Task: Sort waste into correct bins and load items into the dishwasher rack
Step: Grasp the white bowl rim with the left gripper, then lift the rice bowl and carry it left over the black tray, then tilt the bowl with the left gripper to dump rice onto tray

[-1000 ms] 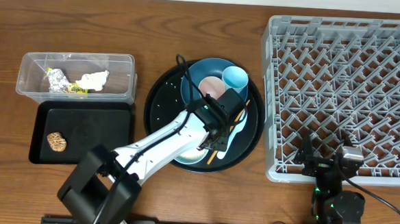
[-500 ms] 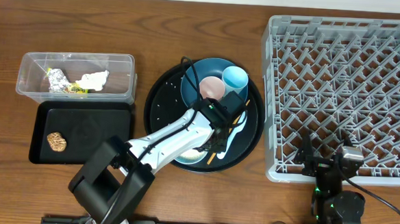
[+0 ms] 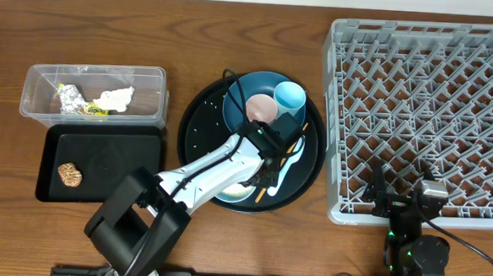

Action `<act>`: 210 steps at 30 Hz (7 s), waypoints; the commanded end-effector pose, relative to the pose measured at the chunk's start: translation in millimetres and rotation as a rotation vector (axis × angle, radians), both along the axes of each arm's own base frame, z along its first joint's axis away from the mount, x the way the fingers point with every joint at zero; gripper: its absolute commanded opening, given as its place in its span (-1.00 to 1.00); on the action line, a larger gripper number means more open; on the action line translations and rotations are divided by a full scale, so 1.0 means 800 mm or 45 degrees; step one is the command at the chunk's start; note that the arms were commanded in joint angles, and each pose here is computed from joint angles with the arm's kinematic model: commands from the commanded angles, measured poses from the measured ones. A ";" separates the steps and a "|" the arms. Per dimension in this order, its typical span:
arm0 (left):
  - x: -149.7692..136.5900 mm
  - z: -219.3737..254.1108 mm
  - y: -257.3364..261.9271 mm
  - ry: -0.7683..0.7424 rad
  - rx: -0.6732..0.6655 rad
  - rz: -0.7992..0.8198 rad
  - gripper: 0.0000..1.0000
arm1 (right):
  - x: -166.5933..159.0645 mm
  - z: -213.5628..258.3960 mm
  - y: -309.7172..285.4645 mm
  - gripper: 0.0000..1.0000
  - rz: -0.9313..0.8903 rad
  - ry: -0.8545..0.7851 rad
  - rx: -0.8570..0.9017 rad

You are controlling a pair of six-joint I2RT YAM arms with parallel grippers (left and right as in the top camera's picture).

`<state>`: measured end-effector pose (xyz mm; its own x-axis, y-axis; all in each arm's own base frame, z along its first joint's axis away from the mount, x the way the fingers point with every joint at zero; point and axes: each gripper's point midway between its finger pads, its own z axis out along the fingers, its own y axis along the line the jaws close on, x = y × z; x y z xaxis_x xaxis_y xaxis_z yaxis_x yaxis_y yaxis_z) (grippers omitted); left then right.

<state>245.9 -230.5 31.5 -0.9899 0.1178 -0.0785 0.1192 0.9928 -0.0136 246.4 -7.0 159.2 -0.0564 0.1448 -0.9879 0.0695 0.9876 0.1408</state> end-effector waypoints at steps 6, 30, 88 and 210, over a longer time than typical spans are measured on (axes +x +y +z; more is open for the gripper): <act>-0.002 -0.004 0.008 0.004 0.038 0.007 -0.56 | 0.000 -0.002 0.000 0.98 -0.001 0.007 -0.016; -0.004 -0.002 0.012 0.013 0.047 -0.003 -0.88 | 0.000 -0.002 0.000 0.98 -0.001 0.007 -0.016; 0.069 0.177 0.267 -0.284 -0.526 0.541 -0.88 | 0.000 -0.002 0.000 0.98 -0.001 0.007 -0.016; 0.064 0.161 0.456 -0.784 -1.820 1.024 -0.87 | 0.000 -0.002 0.000 0.98 -0.001 0.007 -0.016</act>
